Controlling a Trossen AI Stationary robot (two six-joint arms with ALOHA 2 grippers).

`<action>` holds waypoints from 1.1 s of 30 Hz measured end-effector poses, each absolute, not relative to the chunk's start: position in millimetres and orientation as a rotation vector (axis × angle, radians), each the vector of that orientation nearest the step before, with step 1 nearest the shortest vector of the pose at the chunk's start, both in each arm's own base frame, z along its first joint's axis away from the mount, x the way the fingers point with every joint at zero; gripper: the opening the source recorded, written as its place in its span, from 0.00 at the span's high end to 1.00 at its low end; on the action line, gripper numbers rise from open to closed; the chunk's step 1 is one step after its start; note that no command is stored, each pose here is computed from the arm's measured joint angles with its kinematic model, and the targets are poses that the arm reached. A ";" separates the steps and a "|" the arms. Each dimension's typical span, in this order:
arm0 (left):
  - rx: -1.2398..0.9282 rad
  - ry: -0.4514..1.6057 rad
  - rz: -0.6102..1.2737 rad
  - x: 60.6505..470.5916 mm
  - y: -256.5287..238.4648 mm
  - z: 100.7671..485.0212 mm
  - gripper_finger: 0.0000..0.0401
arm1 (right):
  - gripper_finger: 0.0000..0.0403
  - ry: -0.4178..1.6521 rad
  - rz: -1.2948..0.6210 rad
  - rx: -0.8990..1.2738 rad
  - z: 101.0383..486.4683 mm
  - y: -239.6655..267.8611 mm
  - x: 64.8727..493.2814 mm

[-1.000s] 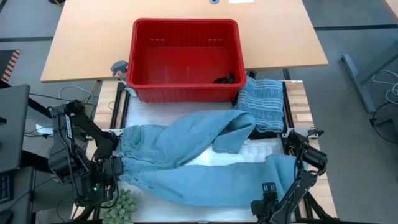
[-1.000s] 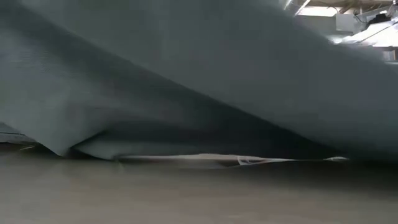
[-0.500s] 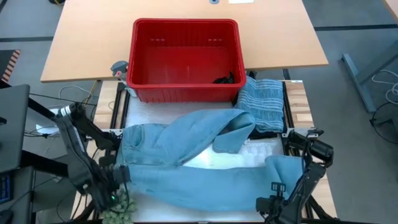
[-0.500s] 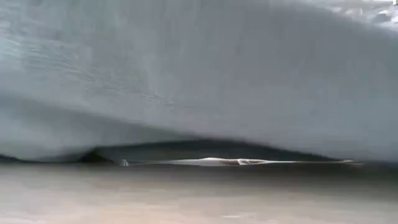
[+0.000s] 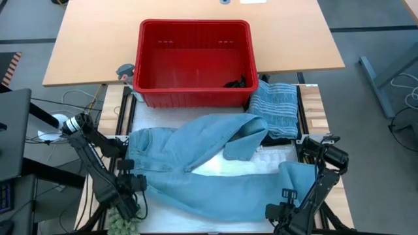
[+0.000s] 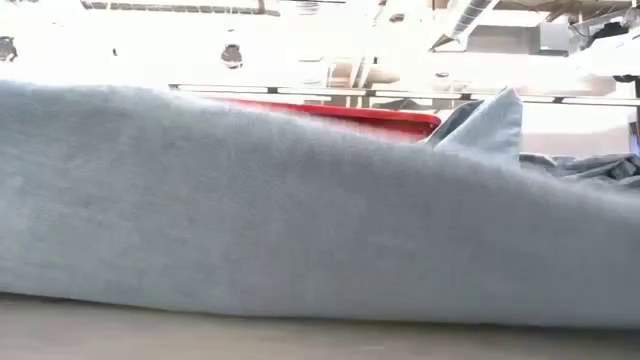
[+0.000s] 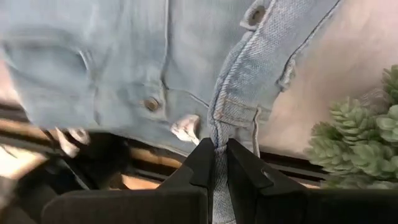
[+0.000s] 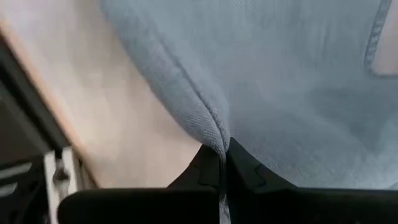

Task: Fold Laundry from Bin
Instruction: Fold the light blue pants

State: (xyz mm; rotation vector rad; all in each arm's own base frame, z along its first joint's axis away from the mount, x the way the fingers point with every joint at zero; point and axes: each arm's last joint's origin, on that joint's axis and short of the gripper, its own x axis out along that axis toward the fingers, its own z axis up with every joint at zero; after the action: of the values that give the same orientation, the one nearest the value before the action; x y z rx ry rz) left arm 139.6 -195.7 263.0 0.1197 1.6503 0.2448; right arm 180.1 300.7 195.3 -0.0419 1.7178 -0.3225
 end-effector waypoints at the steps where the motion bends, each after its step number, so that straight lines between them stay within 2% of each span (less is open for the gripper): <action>1: 0.169 1.637 0.238 139.3 -194.1 263.4 0.97 | 0.93 1.703 -0.337 -0.047 193.6 298.7 181.2; 4: 0.221 1.567 0.299 144.3 -186.1 265.5 0.97 | 0.93 1.696 -0.386 -0.069 186.2 291.2 182.5; 7: 0.133 1.541 0.313 152.7 -181.0 268.0 0.97 | 0.93 1.704 -0.405 -0.055 183.3 288.1 184.7; 11: 0.011 1.616 0.186 156.3 -186.7 268.1 0.93 | 0.93 1.699 -0.399 -0.052 183.0 289.6 183.4; 16: -0.076 1.686 -0.017 158.2 -197.1 269.2 0.75 | 0.93 1.694 -0.393 -0.053 182.7 290.7 182.5; 19: -0.084 1.687 -0.032 158.7 -197.8 269.3 0.62 | 0.93 1.682 -0.392 -0.045 182.4 291.3 183.4; 23: -0.213 1.712 -0.003 165.3 -196.7 269.6 0.46 | 0.93 1.666 -0.395 -0.029 182.0 292.3 184.2; 28: -0.414 1.466 -0.011 178.5 -201.5 290.0 0.35 | 0.93 1.639 -0.393 -0.012 181.5 294.5 184.4; 30: -0.407 1.343 0.082 181.3 -192.9 304.6 0.35 | 0.93 1.635 -0.393 -0.003 181.3 295.0 184.7; 33: -0.332 1.152 0.317 181.5 -168.5 323.2 0.36 | 0.93 1.630 -0.387 0.009 181.0 296.0 185.4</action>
State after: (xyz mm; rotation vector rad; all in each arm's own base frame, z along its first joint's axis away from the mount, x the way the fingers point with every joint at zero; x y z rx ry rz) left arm 181.5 -168.5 323.2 -0.3324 1.1524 0.3170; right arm 185.4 296.0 181.0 0.0092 1.6298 -0.3870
